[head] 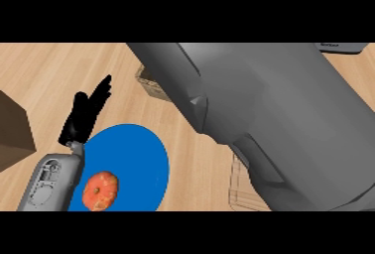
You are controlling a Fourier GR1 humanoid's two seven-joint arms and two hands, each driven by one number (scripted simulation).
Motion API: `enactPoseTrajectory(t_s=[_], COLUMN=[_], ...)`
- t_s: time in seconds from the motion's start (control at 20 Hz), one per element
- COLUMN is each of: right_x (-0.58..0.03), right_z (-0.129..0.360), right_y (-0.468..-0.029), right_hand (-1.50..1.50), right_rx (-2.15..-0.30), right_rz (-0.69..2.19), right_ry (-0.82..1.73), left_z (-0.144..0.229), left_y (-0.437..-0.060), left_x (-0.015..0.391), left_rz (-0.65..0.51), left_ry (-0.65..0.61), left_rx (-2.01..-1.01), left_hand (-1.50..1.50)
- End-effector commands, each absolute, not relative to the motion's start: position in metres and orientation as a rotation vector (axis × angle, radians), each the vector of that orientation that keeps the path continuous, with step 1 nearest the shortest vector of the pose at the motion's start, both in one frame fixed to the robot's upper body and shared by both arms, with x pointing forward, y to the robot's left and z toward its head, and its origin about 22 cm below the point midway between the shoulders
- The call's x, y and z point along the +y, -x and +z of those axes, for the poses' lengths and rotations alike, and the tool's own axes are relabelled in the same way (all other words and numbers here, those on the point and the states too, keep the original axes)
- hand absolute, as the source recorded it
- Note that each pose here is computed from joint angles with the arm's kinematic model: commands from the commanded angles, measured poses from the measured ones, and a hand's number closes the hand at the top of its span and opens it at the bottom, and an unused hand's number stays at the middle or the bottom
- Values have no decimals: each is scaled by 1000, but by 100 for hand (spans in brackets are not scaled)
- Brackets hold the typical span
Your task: Pick the lemon from the cutting board and place it in the basket
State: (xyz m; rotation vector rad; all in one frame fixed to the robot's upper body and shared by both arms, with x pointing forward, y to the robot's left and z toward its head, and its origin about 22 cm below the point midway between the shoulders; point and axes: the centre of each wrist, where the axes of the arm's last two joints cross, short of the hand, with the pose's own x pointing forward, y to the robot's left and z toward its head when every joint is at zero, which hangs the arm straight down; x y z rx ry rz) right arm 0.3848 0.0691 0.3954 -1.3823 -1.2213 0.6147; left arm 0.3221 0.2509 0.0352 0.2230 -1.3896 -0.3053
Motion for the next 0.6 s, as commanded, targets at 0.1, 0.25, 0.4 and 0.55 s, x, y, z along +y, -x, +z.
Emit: enactPoseTrajectory(t_s=[0.1, 0.25, 0.4, 0.55], right_x=[60, 60, 51, 47], right_z=[391, 372, 352, 344], right_y=[-394, -401, -413, -417], right_hand=[150, 150, 150, 150], right_rx=[-1169, -1170, -1154, -1136], right_rz=[609, 620, 644, 647], right_ry=[1323, 1313, 1286, 1280], left_z=[43, 36, 19, 20], left_y=[-322, -317, -309, -306], left_x=[255, 254, 230, 253], left_rz=[-282, -278, -276, -264], left_ry=[-220, -238, -216, -221], left_rx=[-1377, -1391, -1368, -1379], left_hand=[0, 0, 0, 0])
